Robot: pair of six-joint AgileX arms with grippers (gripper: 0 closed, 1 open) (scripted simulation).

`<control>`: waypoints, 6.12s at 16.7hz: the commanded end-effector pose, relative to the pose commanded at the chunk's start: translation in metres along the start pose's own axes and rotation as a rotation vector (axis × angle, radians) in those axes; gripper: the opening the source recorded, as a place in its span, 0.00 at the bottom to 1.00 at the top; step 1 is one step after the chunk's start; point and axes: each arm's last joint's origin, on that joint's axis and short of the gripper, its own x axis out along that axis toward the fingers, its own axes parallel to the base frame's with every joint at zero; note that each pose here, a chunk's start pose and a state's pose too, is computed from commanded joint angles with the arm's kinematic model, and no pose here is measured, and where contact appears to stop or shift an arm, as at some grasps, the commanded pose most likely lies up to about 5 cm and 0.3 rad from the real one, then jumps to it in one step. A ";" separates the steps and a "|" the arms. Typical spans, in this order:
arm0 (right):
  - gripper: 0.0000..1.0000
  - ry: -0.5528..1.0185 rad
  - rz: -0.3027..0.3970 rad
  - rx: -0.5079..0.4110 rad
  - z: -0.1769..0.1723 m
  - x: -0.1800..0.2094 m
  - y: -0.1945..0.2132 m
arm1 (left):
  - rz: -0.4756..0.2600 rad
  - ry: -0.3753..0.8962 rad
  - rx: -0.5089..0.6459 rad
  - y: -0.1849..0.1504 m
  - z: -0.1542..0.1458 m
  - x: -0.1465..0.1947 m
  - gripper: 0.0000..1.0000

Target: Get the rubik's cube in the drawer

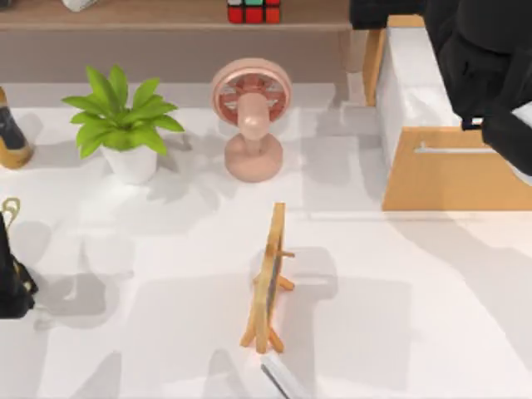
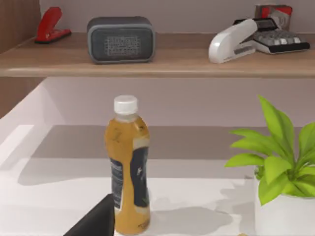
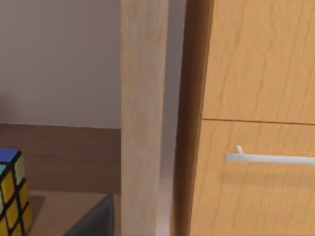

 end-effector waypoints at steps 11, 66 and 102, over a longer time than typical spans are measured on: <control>1.00 -0.036 -0.021 0.038 -0.109 0.064 0.170 | 0.000 0.000 0.000 0.000 0.000 0.000 1.00; 0.00 -0.040 -0.023 0.046 -0.089 0.104 0.171 | 0.000 0.000 0.000 0.000 0.000 0.000 1.00; 0.00 1.526 0.021 0.057 -0.085 0.153 -0.109 | 0.000 0.000 0.000 0.000 0.000 0.000 1.00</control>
